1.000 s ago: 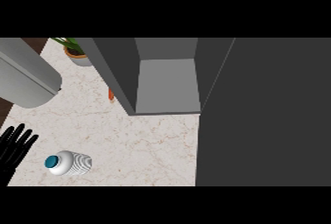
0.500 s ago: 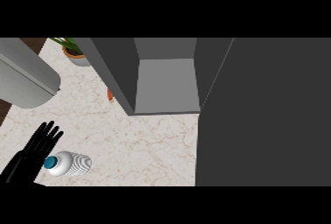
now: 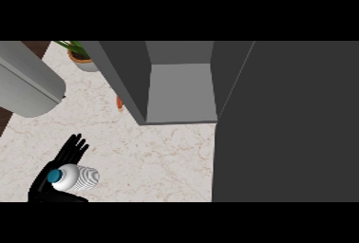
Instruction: Pick up the bottled water, place it into the cabinet and close the cabinet
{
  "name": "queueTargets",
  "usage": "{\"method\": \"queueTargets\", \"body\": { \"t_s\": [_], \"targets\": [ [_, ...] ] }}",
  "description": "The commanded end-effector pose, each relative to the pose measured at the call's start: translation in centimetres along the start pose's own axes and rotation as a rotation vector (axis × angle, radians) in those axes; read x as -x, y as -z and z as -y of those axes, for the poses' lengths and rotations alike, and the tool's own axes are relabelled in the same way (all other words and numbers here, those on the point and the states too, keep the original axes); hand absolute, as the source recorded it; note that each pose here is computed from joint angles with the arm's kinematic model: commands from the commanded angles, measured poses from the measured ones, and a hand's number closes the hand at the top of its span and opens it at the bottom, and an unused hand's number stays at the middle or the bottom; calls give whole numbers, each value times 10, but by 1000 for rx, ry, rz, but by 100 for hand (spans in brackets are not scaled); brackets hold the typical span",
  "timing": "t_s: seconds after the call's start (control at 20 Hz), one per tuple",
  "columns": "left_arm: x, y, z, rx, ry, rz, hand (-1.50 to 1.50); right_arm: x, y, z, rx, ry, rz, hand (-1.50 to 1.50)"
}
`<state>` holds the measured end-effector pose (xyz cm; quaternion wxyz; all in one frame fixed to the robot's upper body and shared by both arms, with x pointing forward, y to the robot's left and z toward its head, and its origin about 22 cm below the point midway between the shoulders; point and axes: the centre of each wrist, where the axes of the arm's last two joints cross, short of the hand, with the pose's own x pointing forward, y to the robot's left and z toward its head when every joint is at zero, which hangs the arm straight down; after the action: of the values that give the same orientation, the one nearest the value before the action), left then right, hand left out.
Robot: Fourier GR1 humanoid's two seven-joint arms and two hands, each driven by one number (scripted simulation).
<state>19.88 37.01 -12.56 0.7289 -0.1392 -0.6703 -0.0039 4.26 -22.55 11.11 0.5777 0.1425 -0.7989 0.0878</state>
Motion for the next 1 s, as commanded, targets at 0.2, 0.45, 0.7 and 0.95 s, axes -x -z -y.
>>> {"method": "queueTargets", "body": {
  "t_s": [0.2,0.45,0.7,0.95],
  "targets": [
    [30,2,14,77,-123,103,150,-34,3,-4,-17,-31,56,-150],
    [36,2,20,123,44,109,150,-35,-2,0,-24,-23,55,-150],
    [43,14,38,68,182,235,150,-37,-3,-5,-17,-26,56,-150],
    [66,33,88,-120,289,202,150,-33,-9,-7,2,-27,40,-150]
  ]
}}
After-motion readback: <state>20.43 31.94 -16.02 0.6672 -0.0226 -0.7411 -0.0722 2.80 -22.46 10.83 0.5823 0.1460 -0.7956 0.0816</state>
